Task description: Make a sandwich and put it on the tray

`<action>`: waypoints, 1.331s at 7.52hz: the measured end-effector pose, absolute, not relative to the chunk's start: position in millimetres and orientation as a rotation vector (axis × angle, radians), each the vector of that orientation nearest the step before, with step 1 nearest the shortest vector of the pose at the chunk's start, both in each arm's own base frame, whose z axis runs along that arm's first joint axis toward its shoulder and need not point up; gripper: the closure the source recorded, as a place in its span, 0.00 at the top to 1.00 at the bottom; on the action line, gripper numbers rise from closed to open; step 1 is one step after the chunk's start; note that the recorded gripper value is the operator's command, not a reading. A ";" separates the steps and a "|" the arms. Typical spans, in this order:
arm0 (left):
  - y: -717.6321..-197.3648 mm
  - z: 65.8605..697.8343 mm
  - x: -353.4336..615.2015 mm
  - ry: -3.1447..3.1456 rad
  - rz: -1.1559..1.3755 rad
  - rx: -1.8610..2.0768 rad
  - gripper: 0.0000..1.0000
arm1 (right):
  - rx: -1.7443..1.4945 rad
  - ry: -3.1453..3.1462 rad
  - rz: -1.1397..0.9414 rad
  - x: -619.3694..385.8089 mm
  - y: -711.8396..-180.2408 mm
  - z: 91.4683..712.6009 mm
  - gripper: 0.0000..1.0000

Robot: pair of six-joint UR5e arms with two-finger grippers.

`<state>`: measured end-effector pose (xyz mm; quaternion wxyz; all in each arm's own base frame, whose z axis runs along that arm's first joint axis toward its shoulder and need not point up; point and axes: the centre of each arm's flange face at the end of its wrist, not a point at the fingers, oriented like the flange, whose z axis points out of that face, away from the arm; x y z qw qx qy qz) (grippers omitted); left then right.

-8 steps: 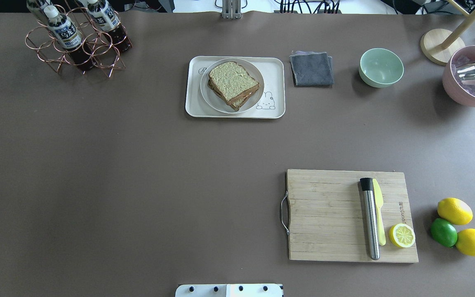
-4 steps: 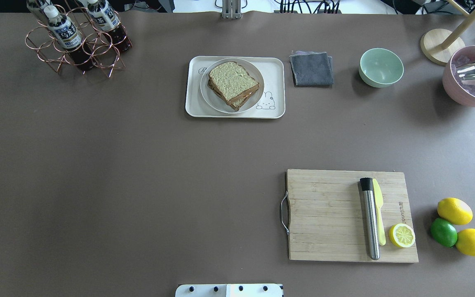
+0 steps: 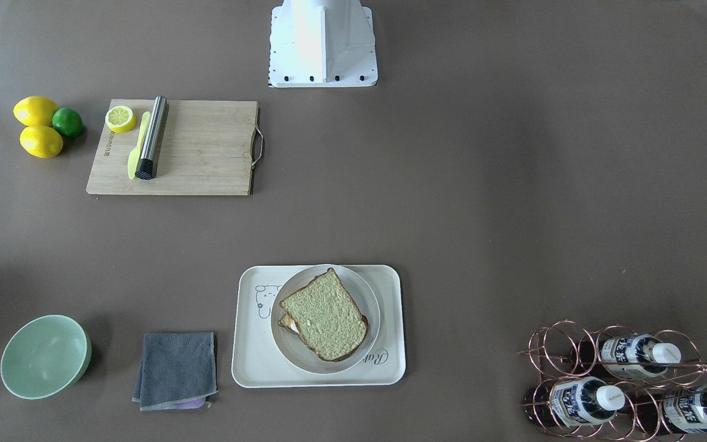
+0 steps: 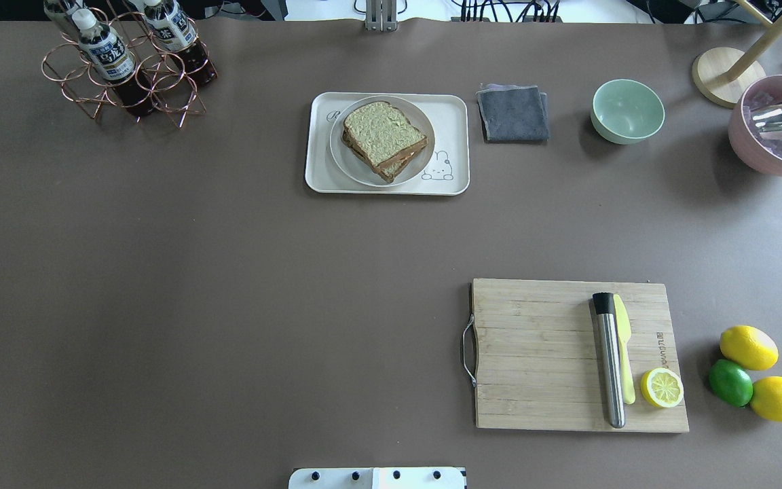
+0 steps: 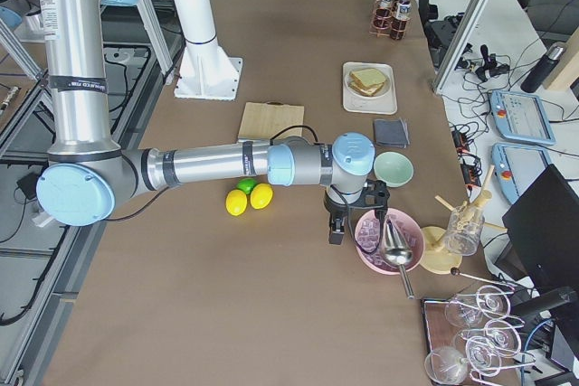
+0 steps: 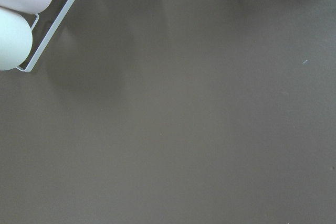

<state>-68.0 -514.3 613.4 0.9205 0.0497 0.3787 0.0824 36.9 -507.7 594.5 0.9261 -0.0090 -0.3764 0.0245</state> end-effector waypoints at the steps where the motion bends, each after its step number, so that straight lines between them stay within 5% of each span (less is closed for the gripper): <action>1: -514.7 612.8 -67.6 0.778 0.171 0.103 0.98 | -0.021 -0.771 0.051 37.0 -507.2 595.8 1.00; 10: -515.4 615.2 -66.7 0.777 0.171 0.097 0.98 | -0.015 -0.769 0.038 37.8 -503.7 596.7 1.00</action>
